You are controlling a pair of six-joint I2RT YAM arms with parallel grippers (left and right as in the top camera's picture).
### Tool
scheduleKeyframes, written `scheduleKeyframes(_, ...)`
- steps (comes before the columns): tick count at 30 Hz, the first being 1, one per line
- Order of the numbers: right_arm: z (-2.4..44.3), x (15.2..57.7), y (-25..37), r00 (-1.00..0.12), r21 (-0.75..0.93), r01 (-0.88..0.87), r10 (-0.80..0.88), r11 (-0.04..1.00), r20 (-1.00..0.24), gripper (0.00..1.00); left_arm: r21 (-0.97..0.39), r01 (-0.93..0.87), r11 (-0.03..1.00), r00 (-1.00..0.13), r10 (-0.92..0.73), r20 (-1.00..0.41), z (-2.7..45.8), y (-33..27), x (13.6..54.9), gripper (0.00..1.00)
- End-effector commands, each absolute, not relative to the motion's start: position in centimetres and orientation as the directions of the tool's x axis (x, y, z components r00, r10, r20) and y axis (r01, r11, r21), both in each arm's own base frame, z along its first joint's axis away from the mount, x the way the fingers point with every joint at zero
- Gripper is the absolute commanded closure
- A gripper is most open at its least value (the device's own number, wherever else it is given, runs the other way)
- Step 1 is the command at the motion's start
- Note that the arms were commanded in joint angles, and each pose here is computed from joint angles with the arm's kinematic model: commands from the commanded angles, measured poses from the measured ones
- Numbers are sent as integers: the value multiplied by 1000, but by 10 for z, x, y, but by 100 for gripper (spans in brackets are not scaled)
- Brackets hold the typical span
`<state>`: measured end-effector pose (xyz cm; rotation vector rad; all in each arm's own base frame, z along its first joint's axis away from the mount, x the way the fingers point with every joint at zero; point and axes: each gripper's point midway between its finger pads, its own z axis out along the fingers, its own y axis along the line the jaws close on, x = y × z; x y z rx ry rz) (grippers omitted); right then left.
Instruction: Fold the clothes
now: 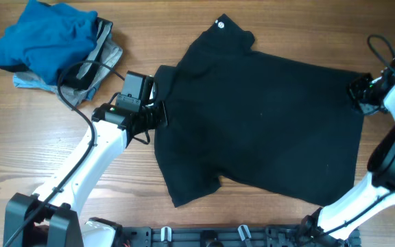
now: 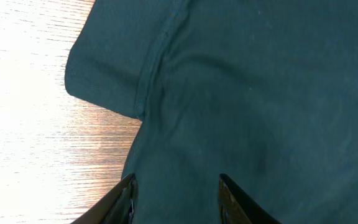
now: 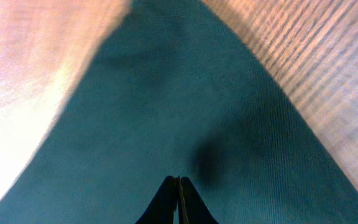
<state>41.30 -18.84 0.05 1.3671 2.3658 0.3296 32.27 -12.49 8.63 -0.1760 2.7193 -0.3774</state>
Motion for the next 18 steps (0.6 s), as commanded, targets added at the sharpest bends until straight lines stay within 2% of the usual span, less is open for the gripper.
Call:
scheduleKeyframes(1,-47,411,-186,-355,365,850,925,379,-135,96,-287,-59,956,-907,-171,-384,94,-125,327,58)
scheduleKeyframes(6,-93,438,-174,-279,420,855,952,305,-123,96,-288,-58,956,-906,-171,-386,94,-125,328,56)
scheduleKeyframes(9,-101,478,-164,-292,506,786,934,356,-204,96,-290,-57,955,-904,-172,-391,95,-125,329,54)
scheduleKeyframes(12,-80,507,-163,-298,579,705,912,409,-281,96,-294,-53,954,-900,-173,-399,96,-126,331,52)
scheduleKeyframes(15,-41,532,-159,-362,644,589,872,488,-330,96,-313,-41,949,-894,-174,-412,99,-130,335,49)
scheduleKeyframes(16,-16,539,-159,-401,664,513,836,544,-375,93,-320,-36,947,-891,-176,-419,100,-131,337,49)
scheduleKeyframes(18,35,542,-158,-449,687,377,771,622,-451,78,-324,-31,946,-885,-177,-431,102,-132,340,48)
